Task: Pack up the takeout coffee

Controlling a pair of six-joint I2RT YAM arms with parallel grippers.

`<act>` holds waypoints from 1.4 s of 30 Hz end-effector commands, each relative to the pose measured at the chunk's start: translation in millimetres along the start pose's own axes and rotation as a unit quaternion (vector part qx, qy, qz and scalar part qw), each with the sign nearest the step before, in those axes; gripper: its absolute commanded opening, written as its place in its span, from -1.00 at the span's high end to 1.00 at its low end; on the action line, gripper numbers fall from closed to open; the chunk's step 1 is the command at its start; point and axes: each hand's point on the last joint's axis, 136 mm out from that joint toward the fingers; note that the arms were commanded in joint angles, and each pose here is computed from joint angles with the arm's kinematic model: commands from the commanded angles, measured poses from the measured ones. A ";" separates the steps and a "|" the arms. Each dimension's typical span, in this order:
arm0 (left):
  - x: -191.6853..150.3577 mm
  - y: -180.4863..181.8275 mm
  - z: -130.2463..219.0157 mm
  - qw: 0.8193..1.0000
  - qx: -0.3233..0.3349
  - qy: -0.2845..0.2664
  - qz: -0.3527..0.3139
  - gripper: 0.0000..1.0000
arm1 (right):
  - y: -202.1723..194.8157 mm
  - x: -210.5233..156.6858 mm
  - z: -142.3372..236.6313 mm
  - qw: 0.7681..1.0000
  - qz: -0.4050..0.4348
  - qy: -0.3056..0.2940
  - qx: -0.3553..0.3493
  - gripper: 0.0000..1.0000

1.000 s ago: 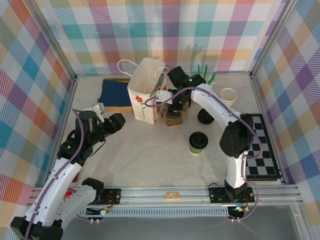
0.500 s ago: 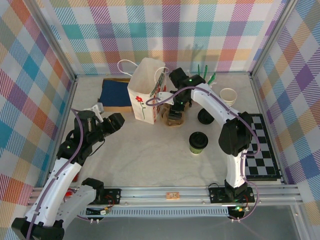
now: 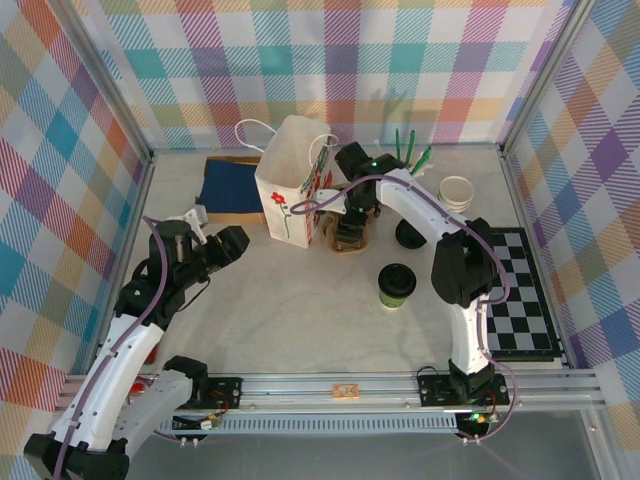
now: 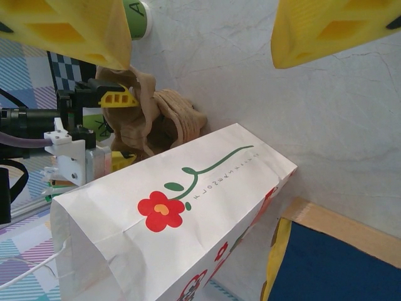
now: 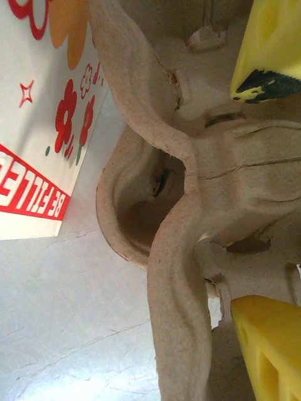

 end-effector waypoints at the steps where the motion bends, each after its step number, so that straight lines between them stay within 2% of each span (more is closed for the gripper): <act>1: -1.5 5.2 -2.1 1.000 0.002 0.005 -0.001 -0.21 | 0.4 -6.4 -8.7 1.000 0.011 0.008 0.004 -0.58; 9: -2.3 6.7 -2.9 1.000 0.003 0.006 0.001 -0.20 | -2.0 -7.6 -14.9 1.000 0.017 0.020 -0.004 -0.32; 12: -1.3 6.1 -2.0 1.000 0.002 0.003 0.001 -0.20 | -2.7 -5.9 -14.5 1.000 0.020 0.020 -0.007 -0.13; 16: -0.7 6.0 -1.3 1.000 0.002 0.002 0.001 -0.19 | -0.4 -4.7 -15.5 0.999 0.024 0.023 -0.006 -0.07; 18: -0.4 5.6 -0.6 1.000 0.002 0.001 0.001 -0.19 | 1.1 -4.4 -16.8 0.999 0.026 0.025 -0.005 0.04; 25: 0.0 5.8 0.8 1.000 0.002 -0.001 0.000 -0.18 | 4.8 -1.7 -20.8 0.999 0.033 0.030 -0.006 0.09; 28: -0.2 6.1 1.8 1.000 0.002 -0.001 0.000 -0.17 | 3.9 -2.8 -22.3 0.999 0.034 0.034 -0.009 0.24; 32: -0.5 7.2 2.9 1.000 0.004 -0.002 -0.001 -0.17 | 5.2 -0.2 -17.8 0.999 0.034 0.033 -0.013 0.26; 38: 4.1 2.8 8.8 1.000 0.004 -0.009 -0.008 -0.17 | 4.9 11.1 2.2 0.998 0.036 0.015 -0.039 0.45; 42: 8.4 0.5 13.5 1.000 0.008 -0.015 -0.017 -0.17 | 3.7 20.4 24.9 0.997 0.037 0.002 -0.064 0.45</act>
Point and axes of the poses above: each hand's point on the last joint's axis, 136 mm out from that joint toward the fingers, its own z axis back along the fingers, its own y axis along the line the jaws close on, x = y × z, and after that the axes turned 6 degrees about z, right-handed
